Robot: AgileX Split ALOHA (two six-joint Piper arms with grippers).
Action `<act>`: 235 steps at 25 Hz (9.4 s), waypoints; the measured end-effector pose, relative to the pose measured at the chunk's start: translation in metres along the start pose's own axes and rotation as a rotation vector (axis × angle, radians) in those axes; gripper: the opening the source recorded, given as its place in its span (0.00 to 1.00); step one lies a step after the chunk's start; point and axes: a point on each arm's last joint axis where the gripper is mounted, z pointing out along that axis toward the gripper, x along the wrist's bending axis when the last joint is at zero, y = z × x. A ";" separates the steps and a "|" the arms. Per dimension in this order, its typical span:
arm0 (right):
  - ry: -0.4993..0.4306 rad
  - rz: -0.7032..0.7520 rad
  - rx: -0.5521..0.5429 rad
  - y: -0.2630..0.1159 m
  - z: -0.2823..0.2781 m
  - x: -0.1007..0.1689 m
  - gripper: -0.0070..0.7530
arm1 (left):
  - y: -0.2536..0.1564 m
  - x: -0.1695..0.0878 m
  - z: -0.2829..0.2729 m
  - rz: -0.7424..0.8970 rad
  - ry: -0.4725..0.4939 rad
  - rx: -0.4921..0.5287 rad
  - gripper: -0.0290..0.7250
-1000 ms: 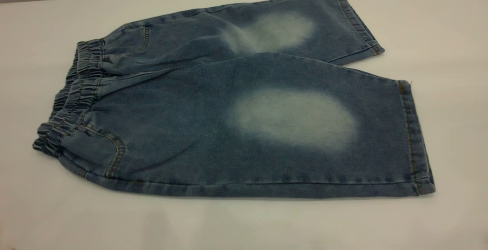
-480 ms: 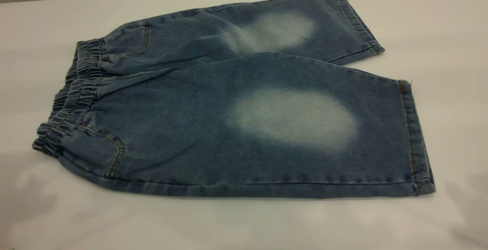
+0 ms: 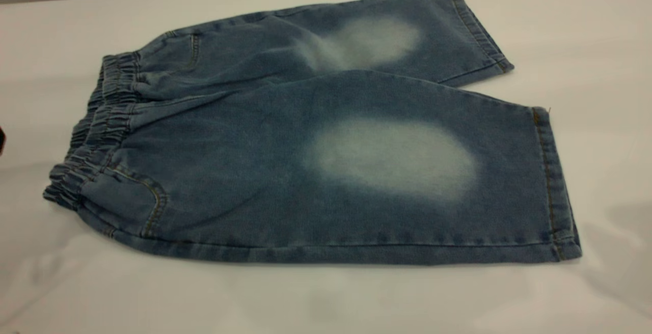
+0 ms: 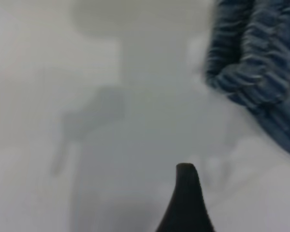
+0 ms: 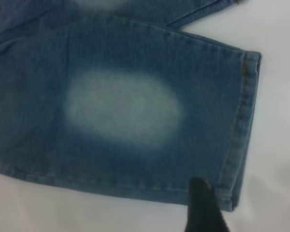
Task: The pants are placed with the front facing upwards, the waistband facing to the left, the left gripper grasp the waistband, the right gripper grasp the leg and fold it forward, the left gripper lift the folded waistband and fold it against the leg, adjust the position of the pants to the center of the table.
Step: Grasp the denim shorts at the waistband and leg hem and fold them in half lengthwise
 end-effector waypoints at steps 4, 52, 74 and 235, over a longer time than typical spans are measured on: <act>-0.005 0.001 -0.008 -0.001 0.001 -0.001 0.48 | 0.001 0.013 0.016 -0.078 -0.069 0.060 0.71; -0.006 -0.018 -0.018 0.000 0.001 -0.001 0.48 | 0.030 0.028 0.108 -0.489 -0.350 0.228 0.67; 0.030 0.162 0.103 -0.008 0.034 -0.006 0.48 | 0.033 0.026 0.106 -0.422 -0.381 0.185 0.21; 0.279 0.258 0.116 0.169 0.259 -0.002 0.14 | 0.064 0.025 0.023 -0.645 -0.459 -0.417 0.32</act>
